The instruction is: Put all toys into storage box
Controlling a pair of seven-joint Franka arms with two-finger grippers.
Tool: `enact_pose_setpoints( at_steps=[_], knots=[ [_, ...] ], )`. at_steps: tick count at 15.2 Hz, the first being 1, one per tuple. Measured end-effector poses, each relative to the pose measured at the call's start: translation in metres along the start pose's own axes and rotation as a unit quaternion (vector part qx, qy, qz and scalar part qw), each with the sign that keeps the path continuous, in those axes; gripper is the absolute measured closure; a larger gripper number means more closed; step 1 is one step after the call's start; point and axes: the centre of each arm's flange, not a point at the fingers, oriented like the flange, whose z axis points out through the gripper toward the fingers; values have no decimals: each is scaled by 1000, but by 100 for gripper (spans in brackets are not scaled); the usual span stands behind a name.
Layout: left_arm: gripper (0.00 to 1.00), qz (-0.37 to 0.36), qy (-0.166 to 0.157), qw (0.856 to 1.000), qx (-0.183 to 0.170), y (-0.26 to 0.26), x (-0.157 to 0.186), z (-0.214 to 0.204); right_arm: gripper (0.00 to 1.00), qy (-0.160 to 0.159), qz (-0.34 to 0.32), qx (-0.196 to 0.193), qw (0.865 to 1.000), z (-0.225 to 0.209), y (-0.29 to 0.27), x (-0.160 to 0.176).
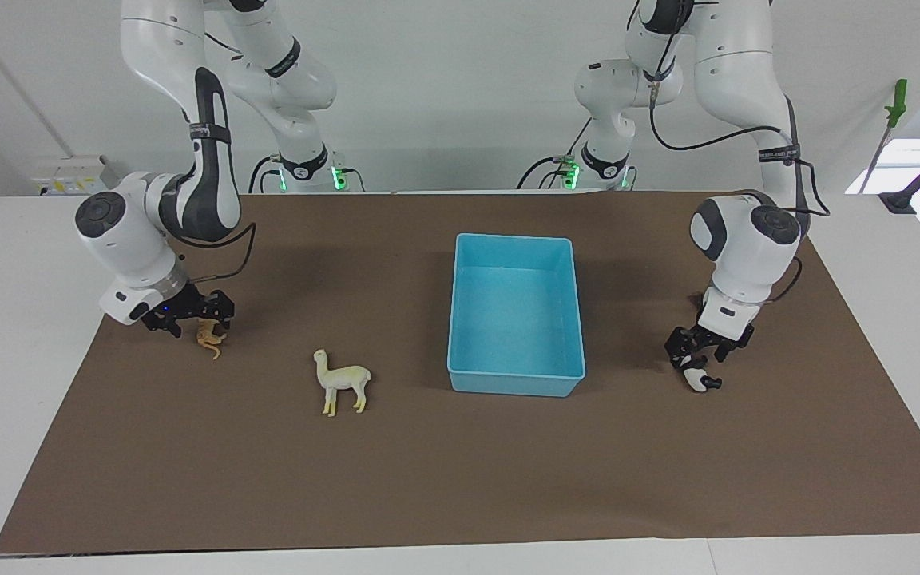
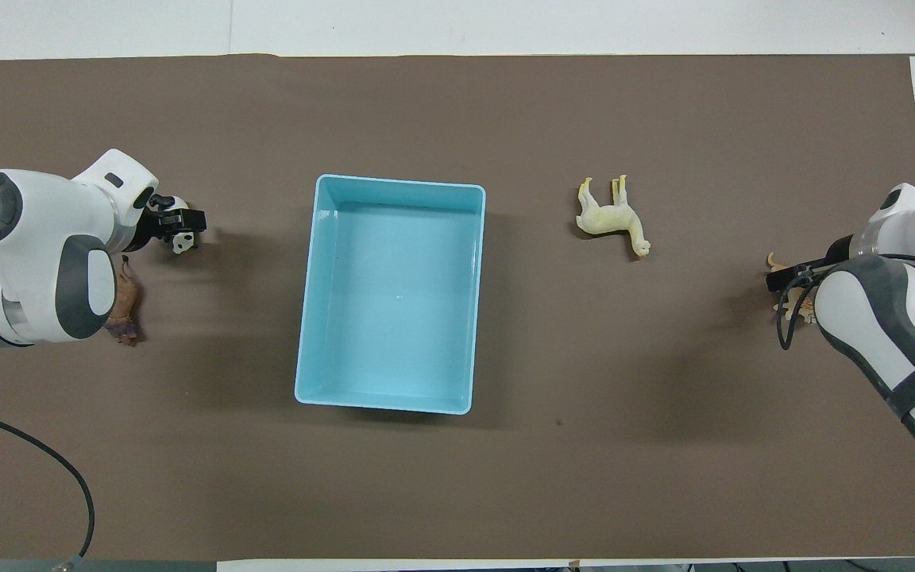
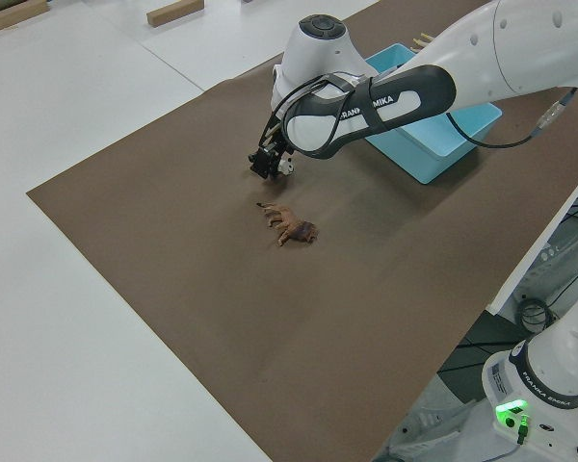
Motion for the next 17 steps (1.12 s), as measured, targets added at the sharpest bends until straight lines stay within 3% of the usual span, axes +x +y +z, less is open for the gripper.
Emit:
enact_pose_setpoints(
  at_steps=[5, 6, 8, 9, 10, 12, 14, 17],
  knots=[
    [3, -1, -1, 1000, 0, -1, -1, 8, 0, -7, 2, 5, 1000, 8, -2, -5],
    [11, 0, -1, 1000, 0, 0, -2, 8, 0, -7, 3, 6, 1000, 11, -2, -6],
    [39, 1, -2, 1000, 0, 1, -2, 9, 0, 1, 3, 3, 1000, 15, -2, -8],
    [45, 1, -2, 1000, 0, 1, -2, 8, 1, 3, 5, 2, 1000, 19, -2, -10],
    [45, 0, -2, 1000, 0, 1, -2, 8, 3, 4, 9, 3, 1000, 22, 1, -13],
    [45, -2, -2, 1000, 0, 1, -2, 8, 24, 6, 20, 6, 1000, 24, 8, -18],
    [45, -12, -2, 1000, -1, 2, 4, 2, 30, 7, 26, 9, 1000, 24, 10, -18],
    [45, -46, -25, 999, -3, 23, 28, -37, 65, 10, 30, 10, 999, 23, 12, -18]
  ],
)
